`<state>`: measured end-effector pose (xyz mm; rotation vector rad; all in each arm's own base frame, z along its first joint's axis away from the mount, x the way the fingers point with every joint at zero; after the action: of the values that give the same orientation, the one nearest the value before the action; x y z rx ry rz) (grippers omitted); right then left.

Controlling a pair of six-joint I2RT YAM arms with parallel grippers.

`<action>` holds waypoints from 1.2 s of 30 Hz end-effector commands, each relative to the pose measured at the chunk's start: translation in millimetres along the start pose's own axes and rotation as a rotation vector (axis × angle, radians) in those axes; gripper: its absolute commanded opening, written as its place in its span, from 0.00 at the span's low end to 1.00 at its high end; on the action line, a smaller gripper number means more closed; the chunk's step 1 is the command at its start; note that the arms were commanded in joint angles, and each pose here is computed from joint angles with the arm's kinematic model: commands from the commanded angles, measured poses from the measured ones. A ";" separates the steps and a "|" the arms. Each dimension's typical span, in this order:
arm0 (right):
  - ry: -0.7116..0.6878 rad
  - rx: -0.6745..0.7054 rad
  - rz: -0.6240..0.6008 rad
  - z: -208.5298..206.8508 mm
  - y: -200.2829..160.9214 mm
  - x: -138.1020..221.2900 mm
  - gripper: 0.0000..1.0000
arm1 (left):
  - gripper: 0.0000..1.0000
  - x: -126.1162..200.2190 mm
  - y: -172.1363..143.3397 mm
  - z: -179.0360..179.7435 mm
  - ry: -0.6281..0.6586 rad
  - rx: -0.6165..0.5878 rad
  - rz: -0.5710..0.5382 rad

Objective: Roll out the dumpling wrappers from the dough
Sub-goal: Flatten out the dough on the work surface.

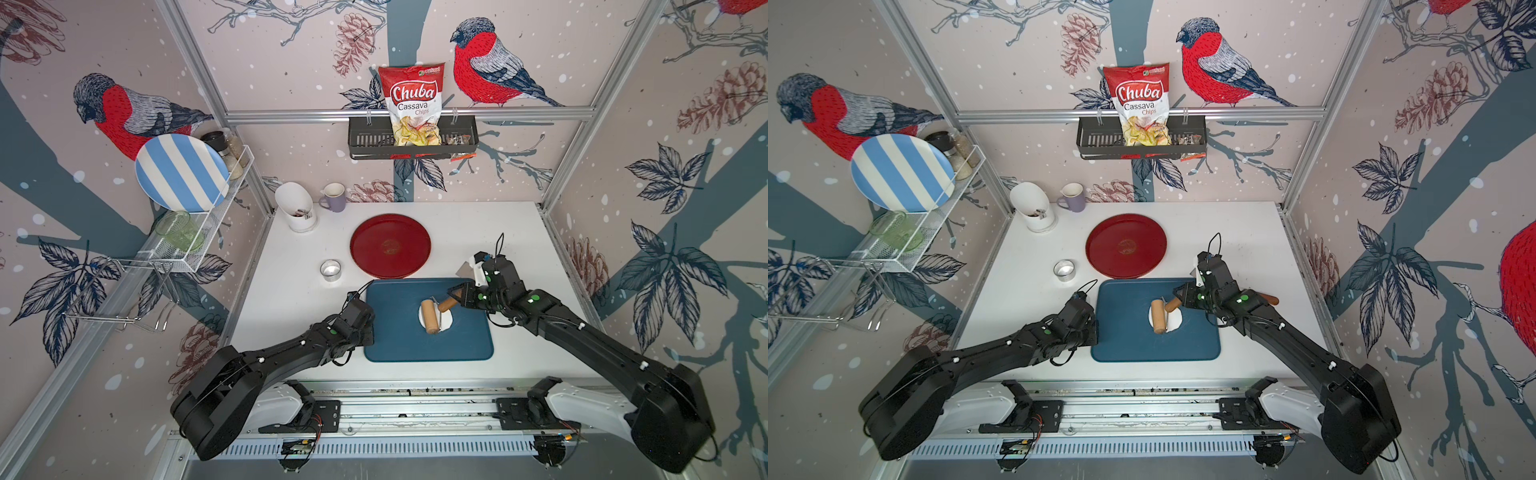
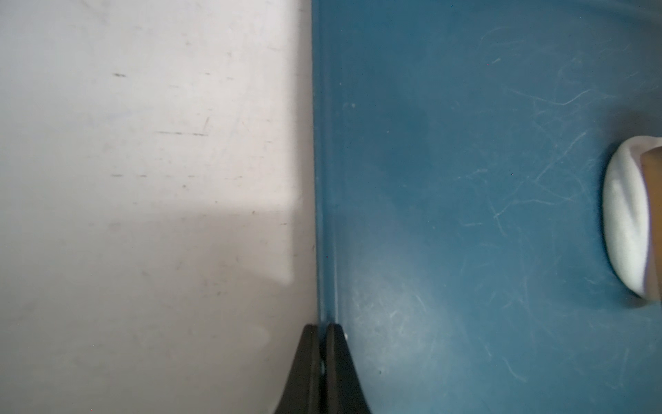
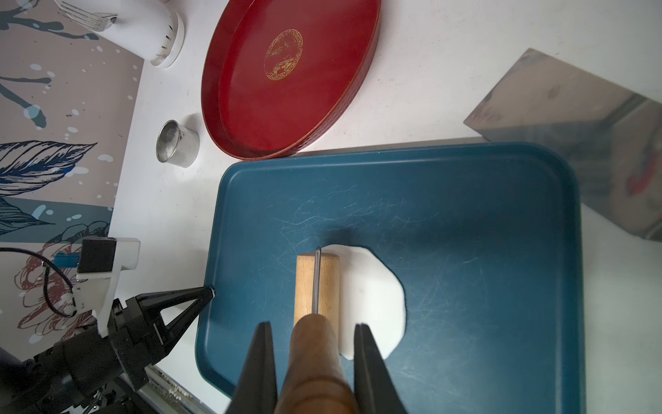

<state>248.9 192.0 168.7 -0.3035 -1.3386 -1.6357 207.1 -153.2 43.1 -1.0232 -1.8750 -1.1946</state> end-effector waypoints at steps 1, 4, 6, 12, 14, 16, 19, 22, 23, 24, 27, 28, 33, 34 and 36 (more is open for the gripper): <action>0.012 -0.012 -0.061 5.0 15.2 -1.6 0.00 | 0.00 -1.4 -6.5 13.5 0.066 -0.020 0.019; -0.007 -0.021 -0.029 0.4 9.1 -7.6 0.00 | 0.00 -1.5 -6.9 14.4 0.068 -0.019 0.018; -0.020 -0.025 0.003 -2.3 2.8 -10.9 0.00 | 0.00 -1.6 -7.0 14.8 0.069 -0.019 0.017; -0.082 -0.020 0.098 -10.8 -18.8 -14.8 0.00 | 0.00 -1.4 -6.5 14.9 0.070 -0.019 0.014; -0.103 -0.018 0.122 -13.3 -24.6 -15.1 0.00 | 0.00 -1.0 -6.0 14.5 0.068 -0.019 0.011; -0.120 -0.010 0.136 -14.0 -28.2 -14.7 0.00 | 0.00 -0.6 -5.9 14.9 0.069 -0.017 0.009; -0.151 0.006 0.167 -14.7 -34.2 -16.6 0.00 | 0.00 0.1 -5.2 14.6 0.069 -0.018 0.006; -0.183 0.027 0.203 -14.0 -41.1 -20.0 0.00 | 0.00 0.2 -5.1 15.5 0.074 -0.017 0.005; -0.190 0.032 0.213 -13.5 -43.3 -21.0 0.00 | 0.00 0.2 -5.1 15.4 0.074 -0.018 0.004; -0.197 0.034 0.221 -13.4 -45.3 -21.8 0.00 | 0.00 0.4 -4.6 15.3 0.073 -0.017 0.002; -0.208 0.042 0.229 -11.9 -48.6 -22.9 0.00 | 0.00 0.4 -4.5 15.5 0.075 -0.017 0.002; -0.214 0.042 0.233 -12.1 -49.8 -23.0 0.00 | 0.00 0.1 -4.5 15.5 0.076 -0.017 0.002; -0.238 0.052 0.237 -9.2 -51.4 -24.1 0.00 | 0.00 0.3 -4.3 15.0 0.074 -0.017 0.001; -0.243 0.056 0.239 -8.3 -51.8 -24.4 0.00 | 0.00 0.4 -3.8 15.1 0.074 -0.016 0.000; -0.254 0.067 0.247 -6.3 -53.7 -25.8 0.00 | 0.00 0.4 -3.8 15.2 0.075 -0.015 0.000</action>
<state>251.2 223.7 154.4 -0.3956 -1.4349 -1.5849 209.6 -148.4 43.8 -0.9843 -1.8773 -1.2261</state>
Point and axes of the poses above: each gripper's point midway between its finger pads, its own x axis back along the fingers, its own z axis along the line the jaws close on, y = z × x, the point moved 3 cm from there along x, back along the fingers, and after that the axes turned 11 degrees about x, right-handed, at the moved point
